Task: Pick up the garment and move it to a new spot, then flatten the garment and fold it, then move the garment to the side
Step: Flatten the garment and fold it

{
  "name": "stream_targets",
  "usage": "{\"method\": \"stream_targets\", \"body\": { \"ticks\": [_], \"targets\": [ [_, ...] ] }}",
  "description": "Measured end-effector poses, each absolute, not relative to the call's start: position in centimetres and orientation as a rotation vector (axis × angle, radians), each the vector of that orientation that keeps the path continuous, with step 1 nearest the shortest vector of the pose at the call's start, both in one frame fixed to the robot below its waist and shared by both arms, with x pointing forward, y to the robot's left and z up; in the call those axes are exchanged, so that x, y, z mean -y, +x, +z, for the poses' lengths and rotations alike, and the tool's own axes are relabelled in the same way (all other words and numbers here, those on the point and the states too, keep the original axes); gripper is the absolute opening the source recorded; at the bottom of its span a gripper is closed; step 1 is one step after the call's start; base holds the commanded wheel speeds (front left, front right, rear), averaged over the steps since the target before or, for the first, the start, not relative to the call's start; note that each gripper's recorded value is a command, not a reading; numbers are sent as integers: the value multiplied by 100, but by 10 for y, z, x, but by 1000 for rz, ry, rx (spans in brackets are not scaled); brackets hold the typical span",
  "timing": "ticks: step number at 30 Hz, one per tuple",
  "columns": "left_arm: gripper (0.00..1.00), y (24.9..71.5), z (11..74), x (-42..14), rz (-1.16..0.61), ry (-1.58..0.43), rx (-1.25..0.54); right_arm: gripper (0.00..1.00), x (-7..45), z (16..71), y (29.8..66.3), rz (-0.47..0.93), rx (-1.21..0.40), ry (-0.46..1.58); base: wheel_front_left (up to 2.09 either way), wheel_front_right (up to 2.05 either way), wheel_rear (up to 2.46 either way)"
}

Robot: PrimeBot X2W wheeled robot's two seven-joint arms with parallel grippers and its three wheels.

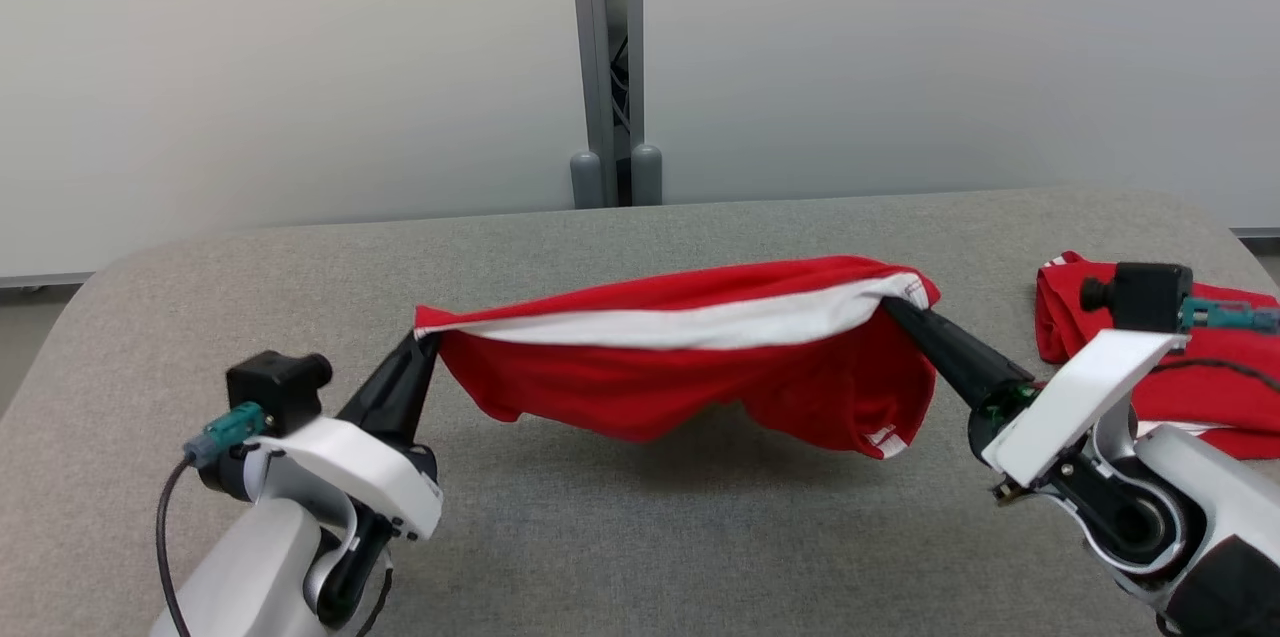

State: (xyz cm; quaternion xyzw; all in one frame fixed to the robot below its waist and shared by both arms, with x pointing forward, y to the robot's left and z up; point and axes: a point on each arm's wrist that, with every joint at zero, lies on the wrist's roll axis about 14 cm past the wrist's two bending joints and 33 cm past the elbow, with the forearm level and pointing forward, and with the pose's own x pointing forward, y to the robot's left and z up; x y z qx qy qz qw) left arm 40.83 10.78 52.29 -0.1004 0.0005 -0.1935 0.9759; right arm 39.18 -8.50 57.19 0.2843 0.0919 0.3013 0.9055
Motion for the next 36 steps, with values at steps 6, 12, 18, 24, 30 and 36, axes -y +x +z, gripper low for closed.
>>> {"method": "stream_targets", "body": {
  "ticks": [6, 12, 18, 24, 30, 36],
  "targets": [
    [0, 427, 557, -117, -342, -360, 44, 0, 85, 613, 394, 656, -174, 753, 0, 0, 0],
    [0, 442, 582, -129, -305, -386, 86, 0, 95, 643, 401, 647, -114, 862, 0, 0, 0],
    [0, 449, 603, -123, -316, -382, 117, 0, 88, 666, 401, 688, -93, 941, 0, 0, 0],
    [0, 458, 630, -121, -317, -376, 131, 0, 88, 695, 409, 706, -46, 929, 0, 0, 0],
    [0, 465, 642, -112, -337, -418, 14, 0, 87, 706, 425, 653, -14, 704, 0, 0, 0],
    [0, 468, 658, -117, -329, -396, 28, 0, 83, 716, 433, 632, 19, 613, 0, 0, 0]
  ]
}}
